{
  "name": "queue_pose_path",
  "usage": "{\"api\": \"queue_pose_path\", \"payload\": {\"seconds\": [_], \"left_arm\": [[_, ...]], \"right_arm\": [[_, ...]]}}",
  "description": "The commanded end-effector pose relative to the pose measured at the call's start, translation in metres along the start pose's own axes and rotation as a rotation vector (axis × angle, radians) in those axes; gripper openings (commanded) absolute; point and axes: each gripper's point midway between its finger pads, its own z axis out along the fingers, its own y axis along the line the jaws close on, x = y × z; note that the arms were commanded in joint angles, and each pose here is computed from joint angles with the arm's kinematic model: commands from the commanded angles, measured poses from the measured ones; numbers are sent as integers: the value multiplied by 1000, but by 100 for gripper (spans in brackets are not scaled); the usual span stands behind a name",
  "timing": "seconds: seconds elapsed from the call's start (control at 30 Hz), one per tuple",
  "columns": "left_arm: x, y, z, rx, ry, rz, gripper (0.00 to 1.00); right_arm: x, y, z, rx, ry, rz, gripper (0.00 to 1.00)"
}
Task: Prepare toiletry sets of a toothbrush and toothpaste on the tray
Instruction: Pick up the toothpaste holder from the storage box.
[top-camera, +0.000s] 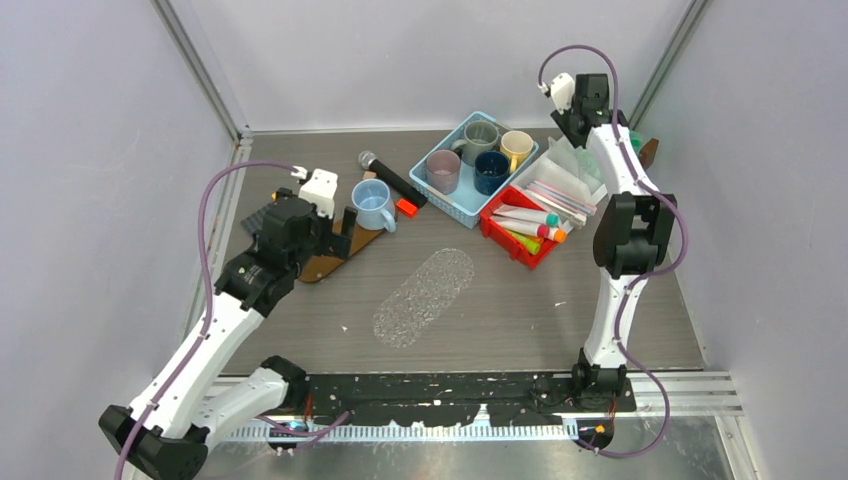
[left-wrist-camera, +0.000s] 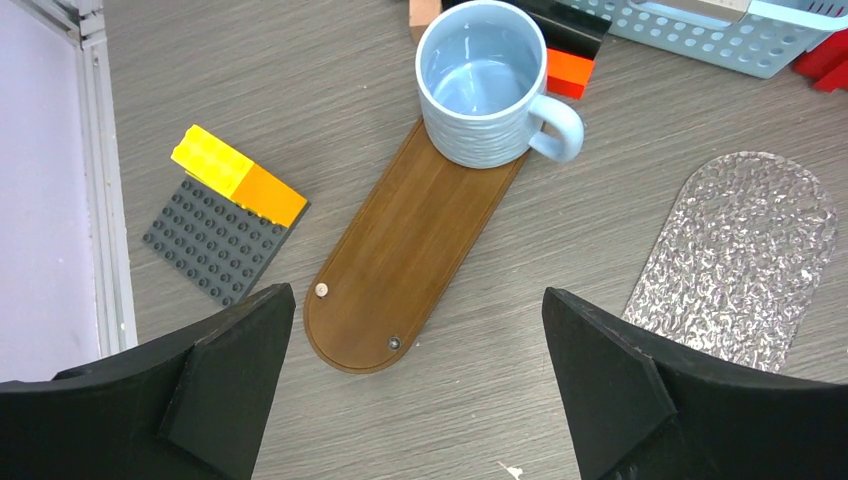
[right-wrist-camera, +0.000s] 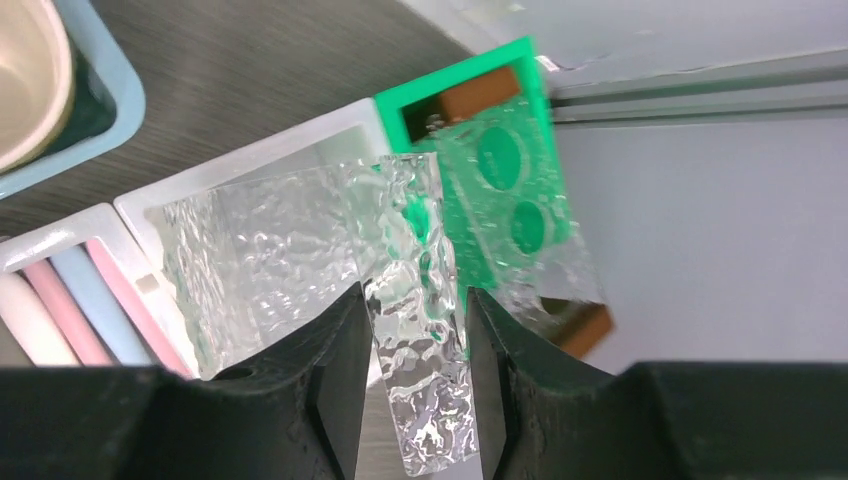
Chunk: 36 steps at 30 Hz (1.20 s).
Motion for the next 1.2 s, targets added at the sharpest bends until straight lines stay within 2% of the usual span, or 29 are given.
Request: {"api": "queue_pose_path", "payload": {"seconds": [0.0,0.13,0.3,0.57,0.63,0.93,1.03,1.17], "left_arm": [[-19,-5,-7,37,-86,-37,99],[-23,-11,-11,70,-98,-60,98],[-34,-27,-15,156,-114,-127,98],[-57,-55,-18,288,-95,-283,98],[-62,-61,-18,315,-86,-314,98],[-80,-79,-18,389,-41,-443,99],[-86,-85,-14,405,-23,-494,97],[-93,-100,-11,469,9,-558,96]], "right_arm": [[-60,-55,-73,231,-148,-38,3],[-84,-55,-108,269,-209,-54,1],[-108,-28,-142,260,-267,-101,0],[-143,41,-219,146,-426,-108,0],[-154,71,-240,102,-476,-127,0],[-147,145,-301,-27,-611,-179,0],[-148,167,-334,-111,-738,-201,1],[-139,194,-351,-183,-827,-208,1]]}}
